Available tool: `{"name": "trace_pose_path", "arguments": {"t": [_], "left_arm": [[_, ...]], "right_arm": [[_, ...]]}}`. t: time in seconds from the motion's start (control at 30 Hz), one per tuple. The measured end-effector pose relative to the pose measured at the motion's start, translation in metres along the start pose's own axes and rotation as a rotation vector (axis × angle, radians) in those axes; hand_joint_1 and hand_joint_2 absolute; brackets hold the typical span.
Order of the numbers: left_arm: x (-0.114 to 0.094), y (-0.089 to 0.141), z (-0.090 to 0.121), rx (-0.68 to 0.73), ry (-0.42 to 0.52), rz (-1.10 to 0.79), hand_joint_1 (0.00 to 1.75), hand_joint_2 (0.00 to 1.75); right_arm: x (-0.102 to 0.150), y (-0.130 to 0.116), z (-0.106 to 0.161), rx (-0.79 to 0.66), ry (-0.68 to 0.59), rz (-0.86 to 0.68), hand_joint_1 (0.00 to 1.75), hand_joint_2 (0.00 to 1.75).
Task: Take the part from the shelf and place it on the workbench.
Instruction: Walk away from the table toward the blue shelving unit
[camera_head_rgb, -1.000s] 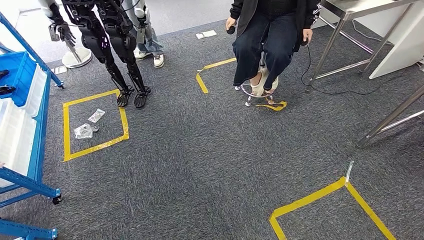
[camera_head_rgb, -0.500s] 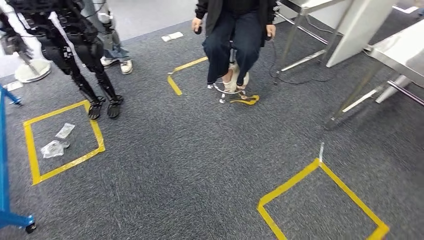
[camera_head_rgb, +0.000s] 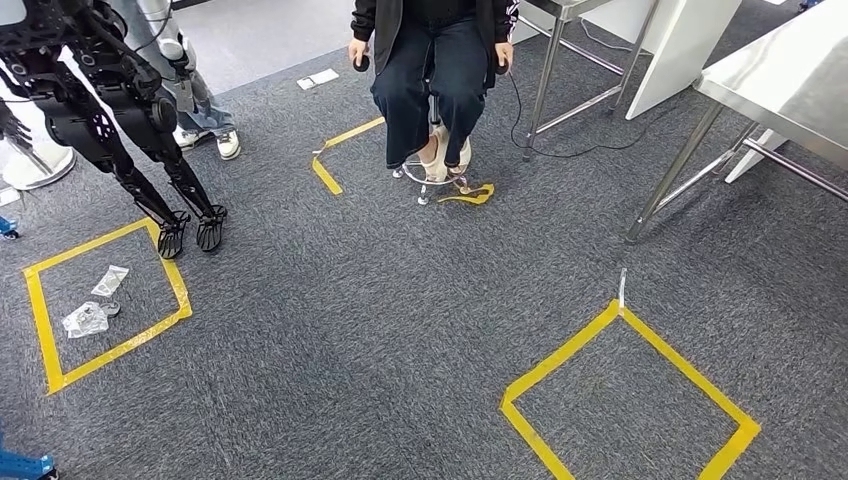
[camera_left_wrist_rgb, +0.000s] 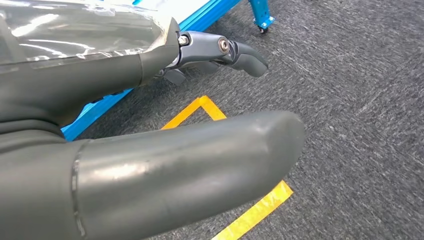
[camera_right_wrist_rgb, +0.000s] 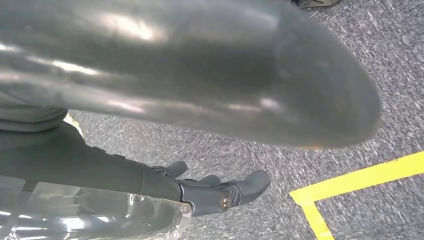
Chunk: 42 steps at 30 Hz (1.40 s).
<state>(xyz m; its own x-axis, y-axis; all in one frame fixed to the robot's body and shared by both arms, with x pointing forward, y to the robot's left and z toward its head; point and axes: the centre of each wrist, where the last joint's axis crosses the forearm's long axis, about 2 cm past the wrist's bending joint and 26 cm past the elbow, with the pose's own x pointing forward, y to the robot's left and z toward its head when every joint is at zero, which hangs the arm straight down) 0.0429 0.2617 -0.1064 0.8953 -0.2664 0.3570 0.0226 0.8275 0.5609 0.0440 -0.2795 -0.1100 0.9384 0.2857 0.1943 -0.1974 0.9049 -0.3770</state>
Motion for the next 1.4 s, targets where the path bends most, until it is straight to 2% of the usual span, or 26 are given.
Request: {"name": "trace_pose_path", "arguments": {"t": [1.4], "left_arm": [[-0.0003, 0.0014, -0.001, 0.001, 0.006, -0.01, 0.0, 0.0]], "right_arm": [[0.005, -0.0017, -0.0013, 0.017, -0.004, 0.0, 0.0, 0.0]]}}
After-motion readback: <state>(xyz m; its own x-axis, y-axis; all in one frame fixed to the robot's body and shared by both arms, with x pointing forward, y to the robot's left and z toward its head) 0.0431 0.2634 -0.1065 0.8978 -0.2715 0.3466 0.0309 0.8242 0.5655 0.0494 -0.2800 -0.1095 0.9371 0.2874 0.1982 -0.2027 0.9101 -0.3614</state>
